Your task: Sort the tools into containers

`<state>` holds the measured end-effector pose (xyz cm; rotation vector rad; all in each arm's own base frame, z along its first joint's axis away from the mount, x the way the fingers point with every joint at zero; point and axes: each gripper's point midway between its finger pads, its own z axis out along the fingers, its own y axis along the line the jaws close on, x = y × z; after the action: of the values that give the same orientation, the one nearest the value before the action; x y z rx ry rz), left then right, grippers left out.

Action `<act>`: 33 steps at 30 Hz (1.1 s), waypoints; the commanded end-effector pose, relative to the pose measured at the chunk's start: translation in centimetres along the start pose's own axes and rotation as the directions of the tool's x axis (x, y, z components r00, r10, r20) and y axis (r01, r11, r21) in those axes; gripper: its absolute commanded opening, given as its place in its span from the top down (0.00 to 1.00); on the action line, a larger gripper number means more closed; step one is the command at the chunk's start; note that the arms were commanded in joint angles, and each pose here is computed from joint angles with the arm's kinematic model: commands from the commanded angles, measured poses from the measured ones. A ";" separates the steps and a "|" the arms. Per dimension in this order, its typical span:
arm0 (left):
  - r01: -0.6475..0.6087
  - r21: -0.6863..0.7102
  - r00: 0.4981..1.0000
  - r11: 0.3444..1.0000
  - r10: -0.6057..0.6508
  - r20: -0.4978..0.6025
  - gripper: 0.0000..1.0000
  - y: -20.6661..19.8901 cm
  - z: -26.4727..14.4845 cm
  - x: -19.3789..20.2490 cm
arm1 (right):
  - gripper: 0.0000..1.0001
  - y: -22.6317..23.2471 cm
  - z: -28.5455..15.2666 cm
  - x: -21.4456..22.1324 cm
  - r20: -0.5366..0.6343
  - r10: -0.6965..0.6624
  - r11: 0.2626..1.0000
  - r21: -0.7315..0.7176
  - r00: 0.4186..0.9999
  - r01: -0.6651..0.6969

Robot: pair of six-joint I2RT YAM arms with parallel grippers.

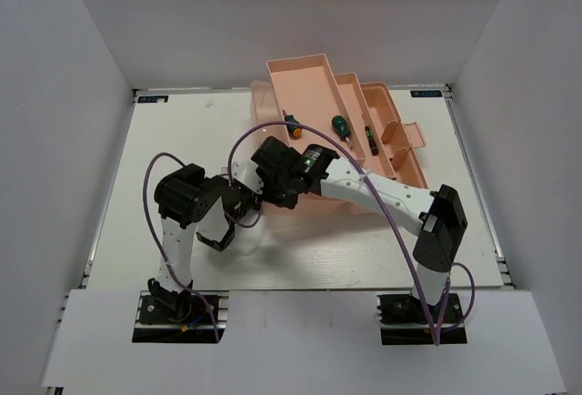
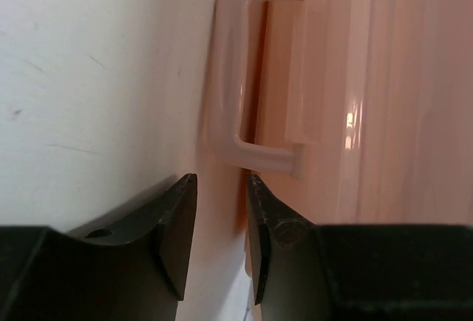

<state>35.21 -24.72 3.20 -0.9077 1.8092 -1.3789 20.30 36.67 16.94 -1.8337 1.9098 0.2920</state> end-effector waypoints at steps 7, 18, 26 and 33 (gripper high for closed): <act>-0.024 0.347 0.999 0.937 0.037 -0.030 0.57 -8.4 -1.2 -0.4 | 0.43 -0.4 -4.1 -2.8 0.142 0.024 0.999 0.027 0.990 -0.028; -0.039 0.355 0.999 0.934 0.050 -0.022 0.57 -9.5 -0.9 -1.2 | 0.09 0.0 -7.0 -2.8 0.137 -0.051 0.998 0.033 0.989 0.047; -0.040 0.368 0.998 0.929 0.051 -0.020 0.57 -10.1 -0.2 -1.3 | 0.09 -0.4 -3.5 -1.9 0.080 0.085 0.987 0.130 0.993 -0.095; -0.034 0.406 0.998 0.913 0.053 -0.034 0.57 -11.4 0.7 -1.0 | 0.09 -0.1 -0.1 -1.8 0.057 0.202 0.957 0.200 0.978 -0.210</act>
<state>36.69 -25.42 3.37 -0.8883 1.8702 -1.4338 19.45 36.14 16.72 -1.6514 2.0451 0.1896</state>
